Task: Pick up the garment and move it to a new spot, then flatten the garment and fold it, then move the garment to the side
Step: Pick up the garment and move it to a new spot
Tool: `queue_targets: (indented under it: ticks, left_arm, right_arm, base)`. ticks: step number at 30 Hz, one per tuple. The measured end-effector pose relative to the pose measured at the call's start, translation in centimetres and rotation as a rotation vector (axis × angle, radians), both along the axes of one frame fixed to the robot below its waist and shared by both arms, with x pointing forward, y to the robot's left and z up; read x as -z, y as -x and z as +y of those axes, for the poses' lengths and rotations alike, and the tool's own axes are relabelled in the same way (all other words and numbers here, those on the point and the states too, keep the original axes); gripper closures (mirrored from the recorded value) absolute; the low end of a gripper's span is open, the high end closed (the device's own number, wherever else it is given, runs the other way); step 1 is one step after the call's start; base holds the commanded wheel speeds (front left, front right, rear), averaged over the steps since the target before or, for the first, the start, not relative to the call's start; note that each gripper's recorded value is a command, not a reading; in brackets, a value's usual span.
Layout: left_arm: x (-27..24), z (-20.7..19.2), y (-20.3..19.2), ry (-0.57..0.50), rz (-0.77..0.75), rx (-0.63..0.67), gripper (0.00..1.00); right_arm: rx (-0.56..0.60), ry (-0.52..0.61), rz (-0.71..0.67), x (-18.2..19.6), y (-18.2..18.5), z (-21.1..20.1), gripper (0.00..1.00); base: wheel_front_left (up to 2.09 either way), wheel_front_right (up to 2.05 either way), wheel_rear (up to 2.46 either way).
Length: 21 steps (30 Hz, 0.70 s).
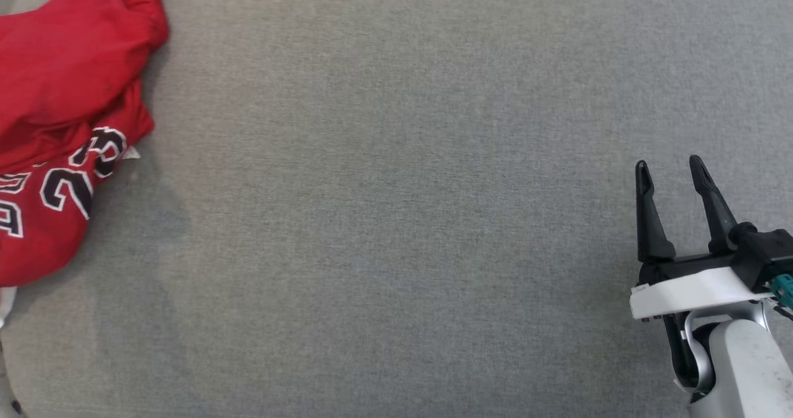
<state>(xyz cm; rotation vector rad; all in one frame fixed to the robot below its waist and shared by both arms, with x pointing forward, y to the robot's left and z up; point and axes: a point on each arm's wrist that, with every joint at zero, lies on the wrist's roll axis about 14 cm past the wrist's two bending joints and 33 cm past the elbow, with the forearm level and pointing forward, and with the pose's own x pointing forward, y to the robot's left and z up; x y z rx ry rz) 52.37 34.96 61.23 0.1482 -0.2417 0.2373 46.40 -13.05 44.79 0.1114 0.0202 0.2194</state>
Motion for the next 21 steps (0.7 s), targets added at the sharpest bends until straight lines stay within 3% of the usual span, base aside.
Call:
queue_targets:
  ticks: [10, 21]
  left_arm:
    - [9.1, 0.4, -5.7, 0.096, 0.283, -0.009, 0.00]
    - [20.9, 0.6, -4.1, 0.221, 0.757, -0.055, 0.00]
  right_arm:
    - [0.131, 0.054, 0.038, 1.6, 0.6, -5.1, 0.00]
    - [0.183, 0.089, 0.055, 2.1, 1.2, -7.3, 0.00]
  base:
    - [0.00, 0.00, 0.00]
    - [0.00, 0.00, 0.00]
